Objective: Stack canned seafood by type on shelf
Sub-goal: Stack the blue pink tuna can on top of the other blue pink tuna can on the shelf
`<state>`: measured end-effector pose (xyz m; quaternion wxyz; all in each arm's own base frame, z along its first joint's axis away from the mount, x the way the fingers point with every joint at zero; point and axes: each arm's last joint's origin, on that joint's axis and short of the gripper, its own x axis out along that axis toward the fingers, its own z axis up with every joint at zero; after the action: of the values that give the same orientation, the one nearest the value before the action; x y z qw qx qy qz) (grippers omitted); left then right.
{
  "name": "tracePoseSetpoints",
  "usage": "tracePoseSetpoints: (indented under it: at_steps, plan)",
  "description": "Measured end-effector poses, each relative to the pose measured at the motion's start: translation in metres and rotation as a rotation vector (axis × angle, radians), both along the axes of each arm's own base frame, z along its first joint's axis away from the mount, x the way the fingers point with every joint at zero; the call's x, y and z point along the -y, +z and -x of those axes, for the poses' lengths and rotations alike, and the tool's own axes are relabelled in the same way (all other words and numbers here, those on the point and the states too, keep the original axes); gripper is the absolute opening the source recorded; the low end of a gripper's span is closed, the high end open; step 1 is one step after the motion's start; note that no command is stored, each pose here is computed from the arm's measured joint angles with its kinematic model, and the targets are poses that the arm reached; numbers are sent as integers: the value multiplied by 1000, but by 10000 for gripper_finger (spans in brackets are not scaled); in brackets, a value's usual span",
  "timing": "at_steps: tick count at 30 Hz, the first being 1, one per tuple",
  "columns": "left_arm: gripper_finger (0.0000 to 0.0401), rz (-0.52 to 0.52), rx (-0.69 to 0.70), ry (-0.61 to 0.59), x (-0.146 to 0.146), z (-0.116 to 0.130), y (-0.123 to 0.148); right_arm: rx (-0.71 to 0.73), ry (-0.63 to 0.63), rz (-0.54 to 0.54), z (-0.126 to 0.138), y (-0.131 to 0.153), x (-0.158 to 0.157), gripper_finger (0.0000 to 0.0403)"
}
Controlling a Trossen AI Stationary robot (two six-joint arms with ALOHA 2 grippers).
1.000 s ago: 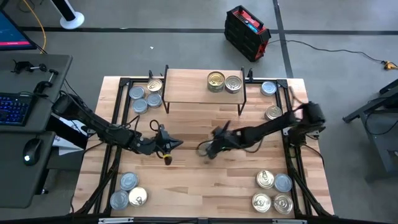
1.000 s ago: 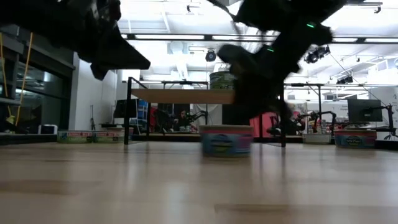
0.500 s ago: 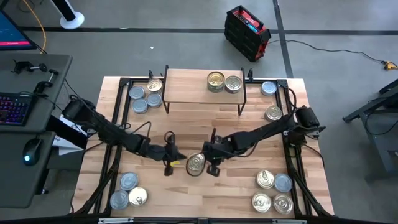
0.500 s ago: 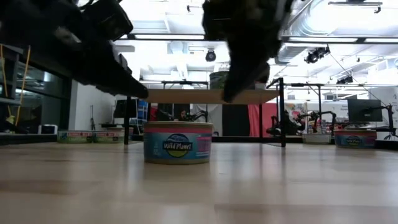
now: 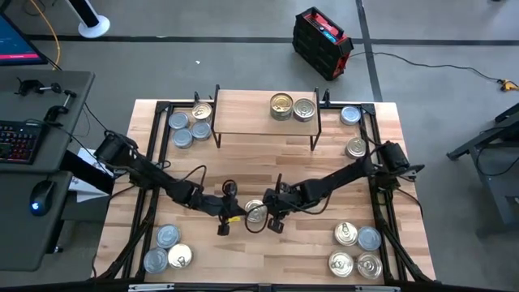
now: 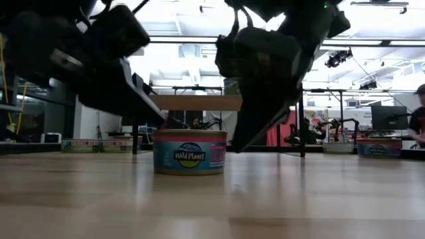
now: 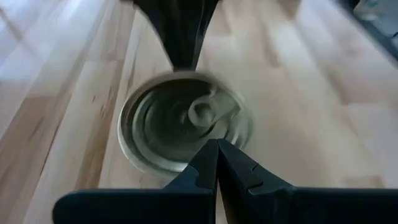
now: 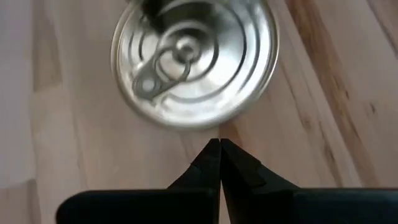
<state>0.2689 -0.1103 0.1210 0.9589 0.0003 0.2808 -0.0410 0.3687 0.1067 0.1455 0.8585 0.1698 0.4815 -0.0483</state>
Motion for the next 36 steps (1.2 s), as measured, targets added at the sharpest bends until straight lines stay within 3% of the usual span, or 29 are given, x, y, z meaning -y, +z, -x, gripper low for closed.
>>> tracePoseSetpoints:
  at_steps: [4,13,19,28,31,36]
  plan:
    - [0,6,-16,13,-1,-2,-6,5,-3,-2,-3,1,2,0]
    - [0,-9,-90,10,1,5,-13,139,33,-43,-18,46,-4,0]
    - [0,23,-94,37,2,5,-13,186,61,-27,-26,58,-4,0]
    - [0,53,-56,-4,13,10,-2,73,54,7,-28,100,-2,0]
    - [0,65,2,-69,17,6,6,27,50,34,-25,112,-3,0]
    - [0,26,-12,-72,12,1,0,-43,42,80,-19,125,-3,0]
